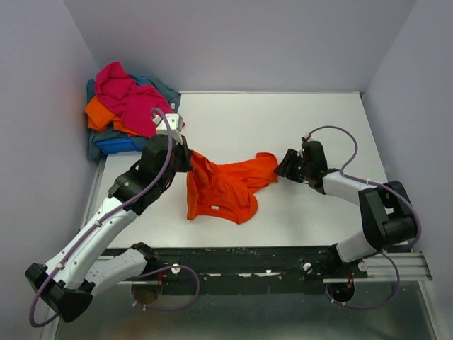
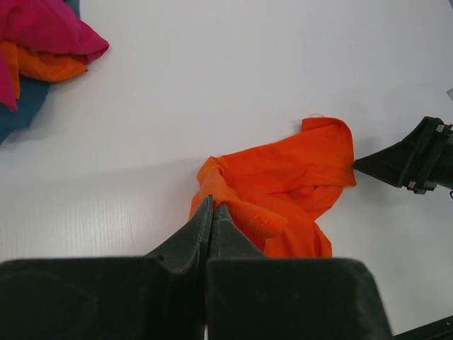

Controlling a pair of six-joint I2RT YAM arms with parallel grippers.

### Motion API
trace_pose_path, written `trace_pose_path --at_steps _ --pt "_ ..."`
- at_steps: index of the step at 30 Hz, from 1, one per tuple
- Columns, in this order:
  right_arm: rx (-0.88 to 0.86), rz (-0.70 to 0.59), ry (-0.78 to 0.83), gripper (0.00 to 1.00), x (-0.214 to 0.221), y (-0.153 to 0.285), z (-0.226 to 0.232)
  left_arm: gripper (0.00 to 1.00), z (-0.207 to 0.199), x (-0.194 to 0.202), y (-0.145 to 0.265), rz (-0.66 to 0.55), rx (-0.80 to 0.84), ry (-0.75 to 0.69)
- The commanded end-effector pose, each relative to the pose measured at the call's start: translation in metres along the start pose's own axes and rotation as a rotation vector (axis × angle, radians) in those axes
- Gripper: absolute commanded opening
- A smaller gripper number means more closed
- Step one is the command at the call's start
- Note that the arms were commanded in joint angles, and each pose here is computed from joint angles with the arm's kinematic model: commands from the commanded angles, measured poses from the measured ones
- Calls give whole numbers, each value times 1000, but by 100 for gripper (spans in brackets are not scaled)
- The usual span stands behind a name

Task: Fold and stack the t-shirts
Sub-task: Flatten out the tshirt

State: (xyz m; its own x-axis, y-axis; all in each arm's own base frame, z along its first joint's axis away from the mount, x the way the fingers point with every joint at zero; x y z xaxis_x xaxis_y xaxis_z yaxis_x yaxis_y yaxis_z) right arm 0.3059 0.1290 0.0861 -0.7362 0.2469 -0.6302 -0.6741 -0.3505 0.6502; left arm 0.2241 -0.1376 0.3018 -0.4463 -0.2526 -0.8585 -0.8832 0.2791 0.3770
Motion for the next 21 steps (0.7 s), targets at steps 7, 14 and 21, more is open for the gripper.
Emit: trace_pose_path --at_steps 7,14,21 --pt "-65 99 -138 53 27 -3 4 0 4 -7 1 -31 -42 14" --pt "-182 171 -198 27 38 -14 15 0 3 -10 -3 -22 -66 11" --pt "-73 -26 -103 1 -15 23 22 0 5 -21 -13 -23 -157 6"
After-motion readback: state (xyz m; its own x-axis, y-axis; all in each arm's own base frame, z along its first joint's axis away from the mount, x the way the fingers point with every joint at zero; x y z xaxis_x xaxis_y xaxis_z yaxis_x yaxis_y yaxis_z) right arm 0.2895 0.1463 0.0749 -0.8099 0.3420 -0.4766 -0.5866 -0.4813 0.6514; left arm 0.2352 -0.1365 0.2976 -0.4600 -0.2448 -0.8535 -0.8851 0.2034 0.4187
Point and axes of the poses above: each gripper's point midway between its finger pads, its own y axis back along the fingers, its own z axis along the line the jaws close on, x = y × z, the point moved 6 cm from there along y, back along the fingers, and after that the axes turned 6 degrees about y, right-handed, at the moved point
